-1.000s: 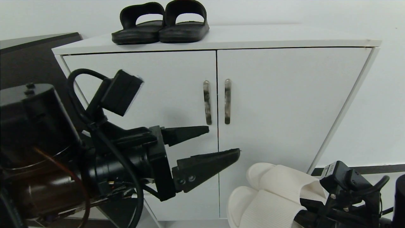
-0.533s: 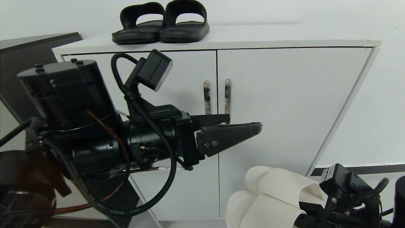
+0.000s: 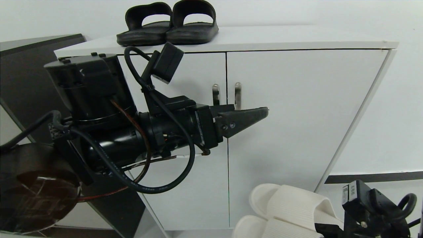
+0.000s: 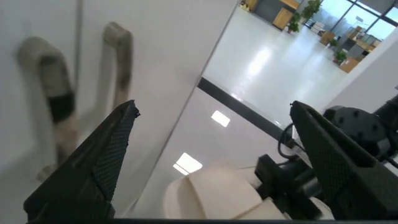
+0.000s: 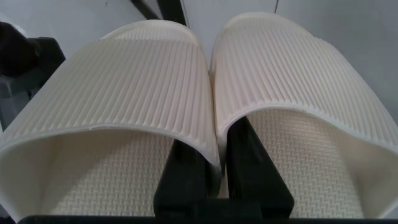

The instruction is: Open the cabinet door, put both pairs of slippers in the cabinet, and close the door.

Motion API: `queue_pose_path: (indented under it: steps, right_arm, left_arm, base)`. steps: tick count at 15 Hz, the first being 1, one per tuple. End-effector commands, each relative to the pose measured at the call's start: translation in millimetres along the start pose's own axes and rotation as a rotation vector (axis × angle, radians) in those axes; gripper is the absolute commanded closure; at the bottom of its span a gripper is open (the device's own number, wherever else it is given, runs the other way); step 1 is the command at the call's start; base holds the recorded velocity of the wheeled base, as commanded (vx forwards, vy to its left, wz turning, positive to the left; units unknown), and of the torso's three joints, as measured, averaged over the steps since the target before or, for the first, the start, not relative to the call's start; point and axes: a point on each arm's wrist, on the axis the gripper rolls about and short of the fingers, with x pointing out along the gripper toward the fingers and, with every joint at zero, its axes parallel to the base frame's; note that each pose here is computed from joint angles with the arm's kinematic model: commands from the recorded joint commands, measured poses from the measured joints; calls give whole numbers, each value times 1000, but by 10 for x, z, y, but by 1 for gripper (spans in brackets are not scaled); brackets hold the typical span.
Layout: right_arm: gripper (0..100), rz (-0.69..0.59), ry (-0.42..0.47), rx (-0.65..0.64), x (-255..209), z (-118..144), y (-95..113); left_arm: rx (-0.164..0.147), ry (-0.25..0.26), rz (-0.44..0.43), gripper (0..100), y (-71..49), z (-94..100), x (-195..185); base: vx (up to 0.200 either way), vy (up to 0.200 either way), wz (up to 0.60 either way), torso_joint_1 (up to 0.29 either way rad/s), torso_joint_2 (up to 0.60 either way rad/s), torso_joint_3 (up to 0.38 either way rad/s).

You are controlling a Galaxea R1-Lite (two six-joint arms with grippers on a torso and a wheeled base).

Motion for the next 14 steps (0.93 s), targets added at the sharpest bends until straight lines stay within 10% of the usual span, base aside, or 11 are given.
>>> queue_pose_path:
  steps: [1,14]
  right_arm:
    - [100,5,-17,-4,-61,-1,6]
    - [100,27,-19,-10,-84,-9,33]
  left_arm:
    - [-2,2,21,0,53,20,-12]
    - [35,54,120,0,316,-166,272]
  base:
    - [0,0,0,0,0,0]
    - [0,0,0,0,0,0]
